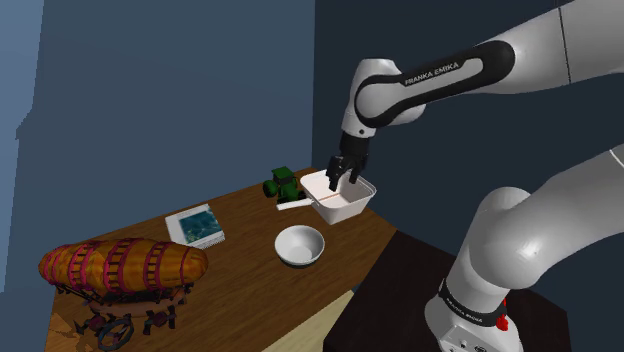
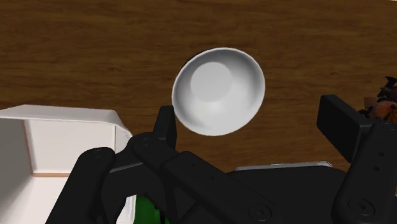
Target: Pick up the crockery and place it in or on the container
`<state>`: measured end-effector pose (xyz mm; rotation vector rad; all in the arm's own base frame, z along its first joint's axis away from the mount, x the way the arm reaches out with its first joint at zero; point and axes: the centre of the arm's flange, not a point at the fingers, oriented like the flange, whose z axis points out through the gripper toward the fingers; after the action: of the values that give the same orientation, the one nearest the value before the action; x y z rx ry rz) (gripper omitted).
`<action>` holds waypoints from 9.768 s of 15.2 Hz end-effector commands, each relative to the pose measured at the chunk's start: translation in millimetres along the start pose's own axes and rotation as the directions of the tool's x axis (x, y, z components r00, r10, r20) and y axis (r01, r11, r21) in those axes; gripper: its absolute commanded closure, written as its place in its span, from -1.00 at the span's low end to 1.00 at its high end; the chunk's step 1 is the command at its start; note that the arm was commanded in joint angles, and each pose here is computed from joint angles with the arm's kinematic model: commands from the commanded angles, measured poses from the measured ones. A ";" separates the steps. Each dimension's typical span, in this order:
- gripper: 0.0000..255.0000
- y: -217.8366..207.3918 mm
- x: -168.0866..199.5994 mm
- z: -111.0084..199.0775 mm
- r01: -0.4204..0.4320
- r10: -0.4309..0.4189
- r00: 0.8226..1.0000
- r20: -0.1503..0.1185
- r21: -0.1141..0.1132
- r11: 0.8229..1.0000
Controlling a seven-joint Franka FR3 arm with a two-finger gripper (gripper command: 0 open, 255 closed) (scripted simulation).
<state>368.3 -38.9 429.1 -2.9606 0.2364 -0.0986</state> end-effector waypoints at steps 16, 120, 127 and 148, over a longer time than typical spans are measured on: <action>-1.00 71.6 64.6 205.4 -0.052 0.055 0.997 -0.052 0.064 0.997; 1.00 293.9 223.0 97.8 -0.069 0.075 0.995 -0.067 0.087 0.994; 1.00 299.9 221.2 131.3 -0.069 0.075 0.995 -0.067 0.087 0.994; -1.00 304.0 217.5 81.6 -0.069 0.075 0.995 -0.067 0.087 0.994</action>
<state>543.2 -356.9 307.0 -2.8640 0.3393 -0.1995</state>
